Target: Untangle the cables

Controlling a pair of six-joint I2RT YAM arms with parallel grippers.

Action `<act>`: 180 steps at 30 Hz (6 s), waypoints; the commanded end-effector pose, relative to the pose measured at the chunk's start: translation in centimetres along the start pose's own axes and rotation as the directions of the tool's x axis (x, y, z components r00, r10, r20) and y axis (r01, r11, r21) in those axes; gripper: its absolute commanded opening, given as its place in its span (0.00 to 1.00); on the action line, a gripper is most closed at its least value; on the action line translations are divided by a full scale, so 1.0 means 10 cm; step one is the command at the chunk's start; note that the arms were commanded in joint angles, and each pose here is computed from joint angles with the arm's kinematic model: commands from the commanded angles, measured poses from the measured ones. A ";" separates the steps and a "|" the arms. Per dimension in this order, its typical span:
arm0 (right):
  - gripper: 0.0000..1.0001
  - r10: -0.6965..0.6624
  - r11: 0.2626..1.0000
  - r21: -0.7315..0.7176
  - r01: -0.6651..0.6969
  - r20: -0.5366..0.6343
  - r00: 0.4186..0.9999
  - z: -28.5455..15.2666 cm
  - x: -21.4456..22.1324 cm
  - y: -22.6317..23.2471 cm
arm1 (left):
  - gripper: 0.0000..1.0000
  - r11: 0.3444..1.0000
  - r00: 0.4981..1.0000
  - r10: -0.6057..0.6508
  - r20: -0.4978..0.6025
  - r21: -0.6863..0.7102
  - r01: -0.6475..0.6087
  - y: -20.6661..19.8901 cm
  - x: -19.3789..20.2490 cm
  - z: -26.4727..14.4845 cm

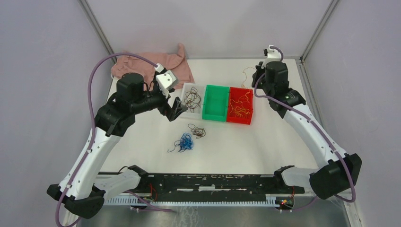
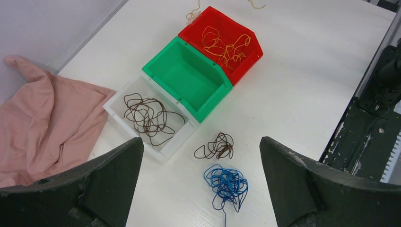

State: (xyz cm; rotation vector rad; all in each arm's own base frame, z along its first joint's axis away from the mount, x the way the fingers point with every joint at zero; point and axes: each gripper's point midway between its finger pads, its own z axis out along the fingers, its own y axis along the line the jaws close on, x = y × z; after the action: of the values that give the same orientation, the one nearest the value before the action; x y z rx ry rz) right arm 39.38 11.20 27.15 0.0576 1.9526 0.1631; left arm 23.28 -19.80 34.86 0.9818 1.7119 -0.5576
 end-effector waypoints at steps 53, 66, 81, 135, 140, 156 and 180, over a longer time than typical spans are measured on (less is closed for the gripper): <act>0.00 0.118 0.993 -0.012 -0.119 -0.040 0.992 0.47 0.45 -0.12 | 0.99 0.998 0.997 0.053 0.056 -0.025 -0.052 0.01 -0.11 -0.13; 0.00 0.123 0.992 -0.043 -0.116 0.298 0.947 -0.01 -0.74 -0.15 | 0.99 0.998 0.997 0.053 0.060 -0.020 -0.052 0.01 -0.12 -0.11; 0.00 0.183 0.979 -0.145 -0.145 0.293 0.938 -0.35 -0.85 -0.04 | 0.99 0.998 0.997 0.054 0.063 -0.023 -0.052 0.02 -0.13 -0.10; 0.31 -0.224 0.946 0.156 0.283 -0.314 0.923 1.27 1.27 0.07 | 0.99 0.997 0.997 0.080 0.002 -0.016 -0.080 0.02 0.07 -0.08; 0.38 -0.213 0.962 0.118 0.245 -0.235 0.949 1.04 0.79 0.19 | 0.99 0.998 0.997 0.055 -0.050 -0.011 -0.055 0.08 0.22 -0.01; 0.50 -0.168 0.970 -0.204 0.134 -0.162 0.972 0.74 0.54 0.72 | 0.99 0.998 0.997 0.057 -0.050 -0.007 -0.057 0.13 0.21 -0.02; 0.23 -0.414 0.910 -0.145 0.389 -0.244 0.877 1.24 1.15 0.77 | 1.00 0.998 0.998 0.058 -0.032 -0.019 -0.058 0.15 0.17 -0.07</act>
State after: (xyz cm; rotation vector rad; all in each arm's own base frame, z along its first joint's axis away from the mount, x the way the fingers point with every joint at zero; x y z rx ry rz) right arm 44.61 21.98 10.33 -0.5255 2.2620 0.0520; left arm 24.23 -17.78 31.96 1.0089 1.7845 -0.4949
